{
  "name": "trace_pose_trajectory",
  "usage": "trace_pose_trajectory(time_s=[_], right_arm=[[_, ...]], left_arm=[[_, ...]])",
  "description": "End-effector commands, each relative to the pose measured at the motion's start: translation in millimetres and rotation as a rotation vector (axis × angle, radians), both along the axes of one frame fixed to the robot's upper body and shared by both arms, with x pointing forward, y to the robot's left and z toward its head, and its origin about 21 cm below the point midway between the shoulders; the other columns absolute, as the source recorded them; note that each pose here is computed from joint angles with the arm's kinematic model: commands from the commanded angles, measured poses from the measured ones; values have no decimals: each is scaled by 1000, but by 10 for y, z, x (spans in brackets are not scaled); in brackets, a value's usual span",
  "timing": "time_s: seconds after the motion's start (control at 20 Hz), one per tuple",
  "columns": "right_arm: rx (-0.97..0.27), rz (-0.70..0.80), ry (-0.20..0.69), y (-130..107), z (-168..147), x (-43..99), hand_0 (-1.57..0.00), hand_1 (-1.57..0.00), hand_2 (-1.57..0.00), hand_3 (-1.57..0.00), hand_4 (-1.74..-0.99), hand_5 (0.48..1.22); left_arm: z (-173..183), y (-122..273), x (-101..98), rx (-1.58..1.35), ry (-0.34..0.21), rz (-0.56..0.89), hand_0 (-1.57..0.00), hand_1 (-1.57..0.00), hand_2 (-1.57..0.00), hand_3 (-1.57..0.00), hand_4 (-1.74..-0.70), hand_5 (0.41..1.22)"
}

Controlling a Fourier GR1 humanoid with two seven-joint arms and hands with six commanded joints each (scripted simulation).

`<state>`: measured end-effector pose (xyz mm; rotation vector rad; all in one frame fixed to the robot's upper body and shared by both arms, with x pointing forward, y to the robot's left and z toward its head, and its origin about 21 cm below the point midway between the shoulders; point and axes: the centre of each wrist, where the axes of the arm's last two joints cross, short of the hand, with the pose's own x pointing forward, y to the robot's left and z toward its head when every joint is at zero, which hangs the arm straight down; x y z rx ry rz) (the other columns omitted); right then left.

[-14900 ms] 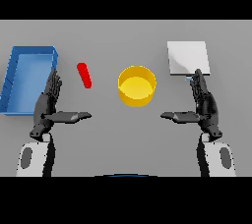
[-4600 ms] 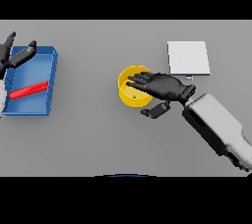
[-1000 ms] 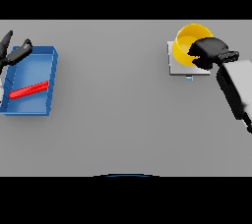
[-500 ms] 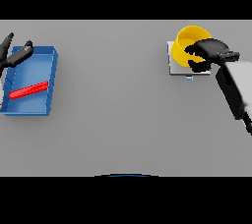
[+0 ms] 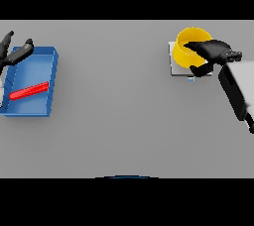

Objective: Pick up the red beaker and tilt it to pour out 1 green nut into yellow bowl. Pick up the yellow bowl and place it on the metallic measuring scale.

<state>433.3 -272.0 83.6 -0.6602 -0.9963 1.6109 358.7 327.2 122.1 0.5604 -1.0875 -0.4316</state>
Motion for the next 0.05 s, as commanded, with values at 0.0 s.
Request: trace_pose_trajectory(time_s=[0.0], right_arm=[[3, -1, 4, 8, -8, -7, -64, -63, -50, -42, -1390, 779]], left_arm=[[-10, 30, -6, -5, -7, -2, 1, 1, 1, 1, -833, 760]])
